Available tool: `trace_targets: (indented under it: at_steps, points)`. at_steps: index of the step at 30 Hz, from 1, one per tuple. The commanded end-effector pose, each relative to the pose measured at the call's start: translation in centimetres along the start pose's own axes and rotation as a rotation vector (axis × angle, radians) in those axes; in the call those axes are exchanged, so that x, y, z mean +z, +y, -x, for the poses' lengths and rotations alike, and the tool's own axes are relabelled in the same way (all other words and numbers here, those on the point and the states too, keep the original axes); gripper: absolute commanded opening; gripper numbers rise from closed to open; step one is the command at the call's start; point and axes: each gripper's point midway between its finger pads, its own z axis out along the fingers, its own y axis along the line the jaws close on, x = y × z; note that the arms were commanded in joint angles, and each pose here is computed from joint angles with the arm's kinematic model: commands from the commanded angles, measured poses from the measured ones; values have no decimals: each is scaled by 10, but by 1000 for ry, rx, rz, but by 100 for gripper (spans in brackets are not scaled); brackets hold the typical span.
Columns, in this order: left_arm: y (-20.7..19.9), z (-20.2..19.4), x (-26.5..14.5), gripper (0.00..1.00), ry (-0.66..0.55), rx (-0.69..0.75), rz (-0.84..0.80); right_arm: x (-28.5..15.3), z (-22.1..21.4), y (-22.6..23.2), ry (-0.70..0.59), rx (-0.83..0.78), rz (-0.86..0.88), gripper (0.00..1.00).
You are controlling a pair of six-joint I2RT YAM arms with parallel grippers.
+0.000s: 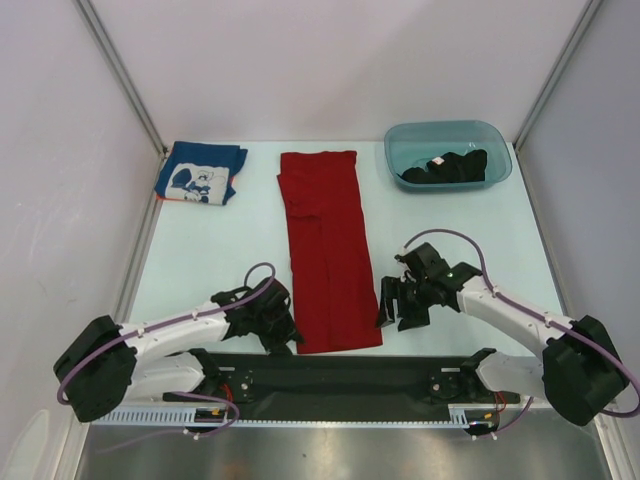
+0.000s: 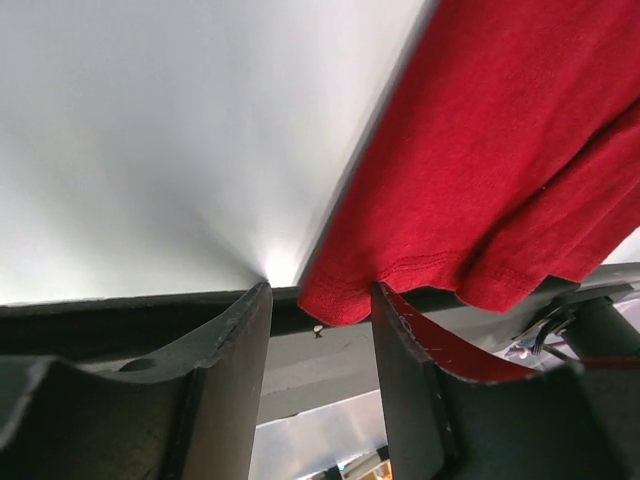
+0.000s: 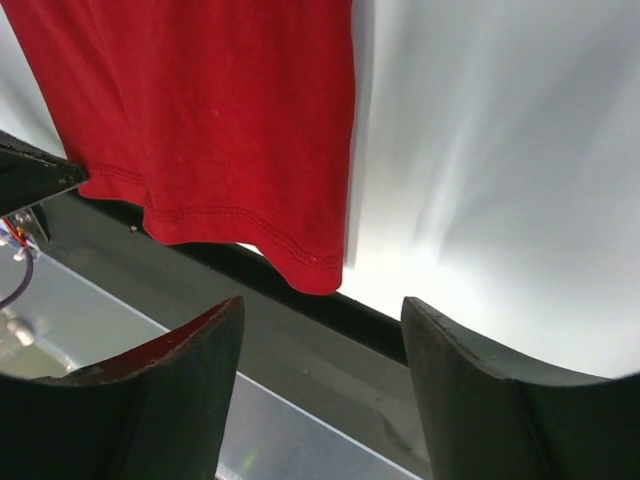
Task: Fold and stack the t-shirts
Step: Fold the tshirt
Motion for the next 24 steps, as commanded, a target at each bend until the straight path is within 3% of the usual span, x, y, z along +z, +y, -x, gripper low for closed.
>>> trace_targets:
  at_steps: [1,14,24]
  points:
    - [9,-2,1,50,-11,-55,20,6,-1,11,-8,17,86,68]
    - [18,1,13,48,-29,-70,34,31,-12,-2,17,59,96,59]
    - [14,5,12,36,-54,-74,23,42,-11,-3,50,79,85,53]
